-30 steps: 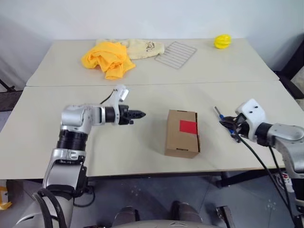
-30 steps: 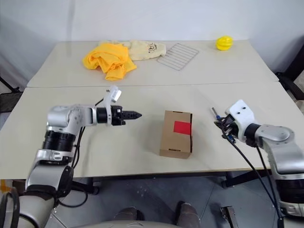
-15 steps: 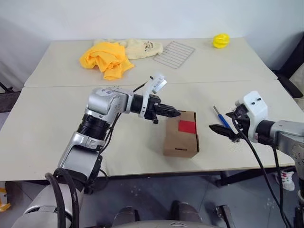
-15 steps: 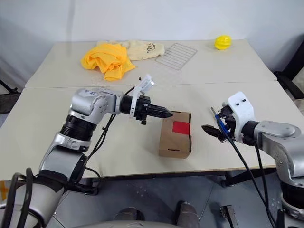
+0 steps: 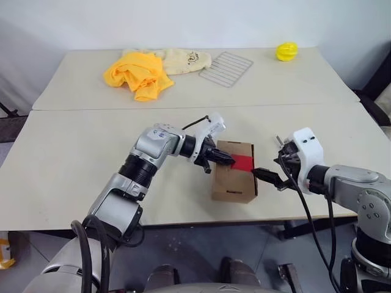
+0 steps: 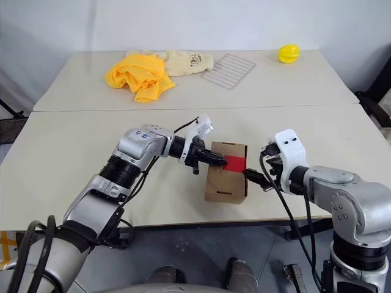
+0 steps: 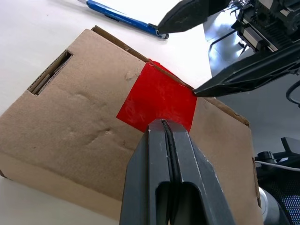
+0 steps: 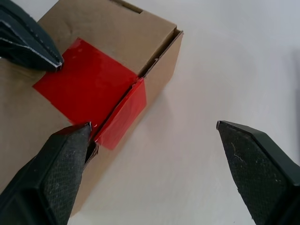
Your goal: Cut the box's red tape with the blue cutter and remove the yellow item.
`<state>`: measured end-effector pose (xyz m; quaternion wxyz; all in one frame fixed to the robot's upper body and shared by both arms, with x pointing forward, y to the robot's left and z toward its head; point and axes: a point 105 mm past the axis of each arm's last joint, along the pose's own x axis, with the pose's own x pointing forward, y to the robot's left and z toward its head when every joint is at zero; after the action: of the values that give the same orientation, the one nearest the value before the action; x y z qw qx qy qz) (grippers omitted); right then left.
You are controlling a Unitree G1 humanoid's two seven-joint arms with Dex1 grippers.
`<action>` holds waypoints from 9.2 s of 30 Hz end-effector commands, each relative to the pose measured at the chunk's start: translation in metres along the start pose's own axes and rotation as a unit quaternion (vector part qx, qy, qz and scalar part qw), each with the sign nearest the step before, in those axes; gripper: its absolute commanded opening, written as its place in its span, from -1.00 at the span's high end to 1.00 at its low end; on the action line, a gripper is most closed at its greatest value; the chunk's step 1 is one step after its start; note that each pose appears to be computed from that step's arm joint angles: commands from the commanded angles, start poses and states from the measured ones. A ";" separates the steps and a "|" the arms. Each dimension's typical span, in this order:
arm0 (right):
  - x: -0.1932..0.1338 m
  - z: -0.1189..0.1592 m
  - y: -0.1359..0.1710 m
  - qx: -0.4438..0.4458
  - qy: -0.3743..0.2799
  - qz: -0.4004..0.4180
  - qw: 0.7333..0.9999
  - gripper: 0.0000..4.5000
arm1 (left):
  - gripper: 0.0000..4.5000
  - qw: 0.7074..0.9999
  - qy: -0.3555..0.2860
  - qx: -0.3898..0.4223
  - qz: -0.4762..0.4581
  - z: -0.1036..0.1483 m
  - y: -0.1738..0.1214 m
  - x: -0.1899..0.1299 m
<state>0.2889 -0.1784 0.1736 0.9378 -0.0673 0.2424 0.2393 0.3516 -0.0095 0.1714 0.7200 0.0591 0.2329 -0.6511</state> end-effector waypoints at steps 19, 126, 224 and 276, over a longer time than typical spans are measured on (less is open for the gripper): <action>-0.004 -0.069 -0.033 -0.059 0.145 -0.022 0.987 -0.98 | 1.00 0.999 0.039 -0.028 0.020 -0.028 0.005 -0.004; 0.009 0.072 0.007 0.071 0.021 0.144 0.987 0.97 | 1.00 0.972 -0.211 -0.063 0.075 0.056 0.015 -0.092; 0.022 0.030 -0.016 0.056 0.045 0.067 0.995 1.00 | 0.99 0.993 0.050 0.092 -0.047 0.027 -0.036 -0.055; 0.002 0.034 -0.021 0.270 -0.048 0.160 0.948 1.00 | 0.99 0.977 0.156 0.016 0.141 -0.083 0.026 -0.088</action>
<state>0.3175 -0.1872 0.1967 0.8788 0.2402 0.2720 0.3100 0.3482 0.1077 0.1308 0.7553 0.1960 0.3219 -0.5362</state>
